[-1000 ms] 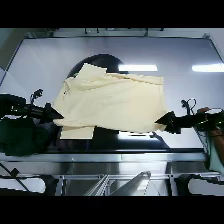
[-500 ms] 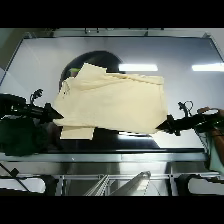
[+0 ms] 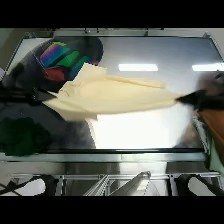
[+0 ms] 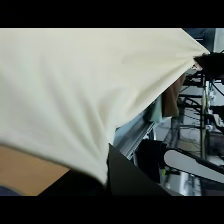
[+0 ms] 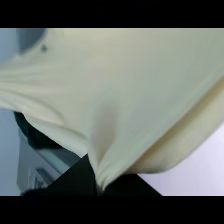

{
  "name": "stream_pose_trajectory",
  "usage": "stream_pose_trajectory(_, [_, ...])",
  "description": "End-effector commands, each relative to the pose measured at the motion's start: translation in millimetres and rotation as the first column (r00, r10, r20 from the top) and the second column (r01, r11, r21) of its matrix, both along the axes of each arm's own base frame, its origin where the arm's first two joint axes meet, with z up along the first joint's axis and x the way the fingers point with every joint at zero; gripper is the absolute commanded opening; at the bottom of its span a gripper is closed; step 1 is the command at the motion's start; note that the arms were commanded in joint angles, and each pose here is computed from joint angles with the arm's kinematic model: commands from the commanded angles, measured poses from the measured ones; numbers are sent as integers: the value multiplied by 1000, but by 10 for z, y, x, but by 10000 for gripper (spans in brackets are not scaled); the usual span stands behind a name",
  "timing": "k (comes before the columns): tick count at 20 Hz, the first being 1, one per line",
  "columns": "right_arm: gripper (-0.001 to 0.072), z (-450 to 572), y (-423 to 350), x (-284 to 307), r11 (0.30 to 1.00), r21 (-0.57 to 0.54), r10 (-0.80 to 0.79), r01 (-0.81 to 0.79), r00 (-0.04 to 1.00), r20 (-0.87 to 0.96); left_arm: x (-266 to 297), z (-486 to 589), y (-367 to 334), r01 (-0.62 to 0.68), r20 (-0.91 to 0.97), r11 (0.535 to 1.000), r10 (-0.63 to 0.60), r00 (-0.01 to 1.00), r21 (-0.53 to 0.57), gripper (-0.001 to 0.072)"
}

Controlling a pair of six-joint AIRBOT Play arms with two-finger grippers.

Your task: Fold the shirts.

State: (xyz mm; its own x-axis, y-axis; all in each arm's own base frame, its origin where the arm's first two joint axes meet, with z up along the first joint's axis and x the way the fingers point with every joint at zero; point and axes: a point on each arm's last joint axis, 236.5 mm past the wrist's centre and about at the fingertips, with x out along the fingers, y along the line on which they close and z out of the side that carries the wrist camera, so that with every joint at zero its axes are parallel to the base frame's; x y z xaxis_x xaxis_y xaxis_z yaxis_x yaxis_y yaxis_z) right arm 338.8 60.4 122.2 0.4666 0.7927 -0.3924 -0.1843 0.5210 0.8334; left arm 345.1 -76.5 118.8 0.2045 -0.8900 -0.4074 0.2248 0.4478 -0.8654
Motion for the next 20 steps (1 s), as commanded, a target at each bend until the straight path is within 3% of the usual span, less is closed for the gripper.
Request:
stream_pose_trajectory(1, [18, 2315, 14, -347, 997, 71, -70, 34, 784, 617, -366, 1884, -241, -17, 510, 1000, 22, 860, -14, 15])
stream_pose_trajectory(3, [18, 3269, -59, -692, 986, 34, -123, 166, 562, 818, -684, 2873, -200, -201, 720, 979, 111, 685, 40, 16])
stream_pose_trajectory(5, [18, 3820, 4, -952, 961, -26, -92, 276, 407, 909, -1044, 3585, -218, -383, 862, 920, 128, 491, 81, 16])
stream_pose_trajectory(7, [19, 4152, 179, -1118, 954, -55, -44, 293, 321, 946, -1309, 3970, -334, -508, 932, 853, 79, 353, 120, 16])
stream_pose_trajectory(9, [18, 4243, 180, -1108, 949, -80, -20, 304, 313, 950, -1414, 4085, -445, -520, 949, 843, 36, 312, 139, 16])
stream_pose_trajectory(11, [18, 4065, -23, -898, 937, -96, -51, 335, 406, 912, -1342, 3946, -431, -435, 920, 888, 41, 391, 145, 16])
stream_pose_trajectory(15, [18, 3054, -243, -208, 942, -208, -41, 264, 705, 708, -836, 2914, -385, -102, 653, 987, -6, 757, 127, 16])
stream_pose_trajectory(18, [18, 1729, -200, 370, 941, -294, -23, 165, 902, 431, -279, 1698, -347, 27, 307, 986, -78, 949, 166, 17])
stream_pose_trajectory(20, [18, 787, -232, 737, 939, -308, -72, 153, 963, 258, 30, 890, -303, 94, 79, 978, -110, 991, 186, 18])
